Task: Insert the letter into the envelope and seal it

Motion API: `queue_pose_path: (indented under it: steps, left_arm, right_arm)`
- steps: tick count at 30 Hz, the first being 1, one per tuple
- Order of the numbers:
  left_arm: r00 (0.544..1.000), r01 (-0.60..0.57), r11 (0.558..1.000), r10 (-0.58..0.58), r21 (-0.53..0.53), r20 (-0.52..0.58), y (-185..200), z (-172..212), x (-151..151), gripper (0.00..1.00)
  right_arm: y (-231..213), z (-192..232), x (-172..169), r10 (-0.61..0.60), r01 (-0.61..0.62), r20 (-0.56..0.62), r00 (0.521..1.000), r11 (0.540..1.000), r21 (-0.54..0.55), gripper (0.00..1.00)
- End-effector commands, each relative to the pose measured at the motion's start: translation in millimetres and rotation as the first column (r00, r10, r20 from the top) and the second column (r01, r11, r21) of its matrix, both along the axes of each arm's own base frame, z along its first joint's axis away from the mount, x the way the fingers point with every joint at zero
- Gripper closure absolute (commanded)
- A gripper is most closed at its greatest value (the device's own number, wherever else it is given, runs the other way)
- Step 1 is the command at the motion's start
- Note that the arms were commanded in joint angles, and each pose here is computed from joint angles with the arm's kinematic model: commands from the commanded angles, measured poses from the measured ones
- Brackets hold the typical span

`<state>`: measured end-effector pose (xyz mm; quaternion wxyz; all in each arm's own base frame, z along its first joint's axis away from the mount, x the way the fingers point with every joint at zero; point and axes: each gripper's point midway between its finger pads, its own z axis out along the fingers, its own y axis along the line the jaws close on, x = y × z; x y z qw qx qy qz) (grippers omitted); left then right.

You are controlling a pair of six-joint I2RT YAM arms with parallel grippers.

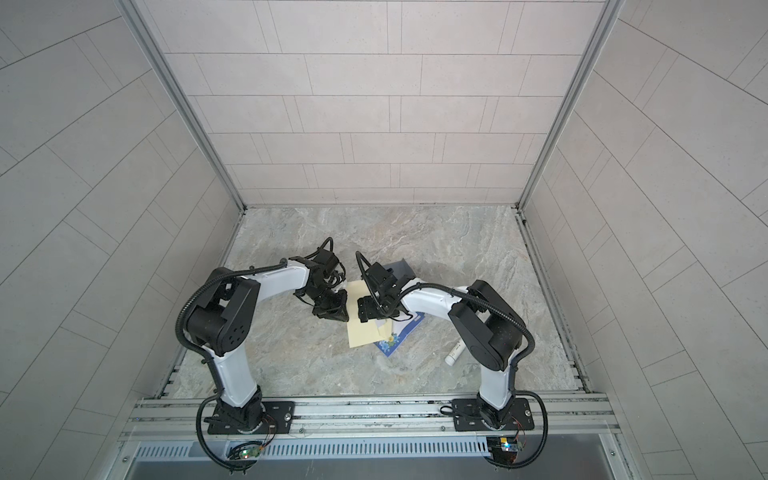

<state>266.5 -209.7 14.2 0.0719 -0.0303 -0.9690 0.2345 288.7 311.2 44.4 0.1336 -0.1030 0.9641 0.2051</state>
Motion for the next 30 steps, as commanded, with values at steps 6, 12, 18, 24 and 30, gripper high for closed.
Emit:
queue_pose_path:
  steps: [6, 12, 18, 24, 30]
  left_arm:
    - [0.999, 0.036, 0.996, -0.035, 0.085, -0.012, 11, -20, -2, 0.89]
    - [0.999, 0.037, 0.996, -0.036, 0.075, -0.012, 10, -19, -2, 0.89]
    - [0.999, 0.033, 0.997, -0.033, 0.075, -0.003, 9, -17, 2, 0.89]
    - [1.0, 0.016, 0.998, -0.016, 0.059, 0.001, 4, -17, 8, 0.87]
    - [1.0, 0.007, 0.999, -0.008, 0.044, 0.012, -1, -15, 16, 0.87]
  right_arm:
    - [-13, 13, 11, -0.043, 0.047, 0.052, 0.998, 0.995, -0.087, 0.22]
    - [-5, -3, 7, -0.014, 0.014, 0.004, 1.0, 0.997, -0.08, 0.22]
    - [-2, -13, 4, 0.0, -0.002, -0.025, 1.0, 0.997, -0.073, 0.22]
    - [18, -7, -7, 0.072, -0.069, -0.05, 0.996, 0.996, 0.051, 0.22]
    - [39, 6, -18, 0.159, -0.145, -0.068, 0.985, 0.972, 0.184, 0.23]
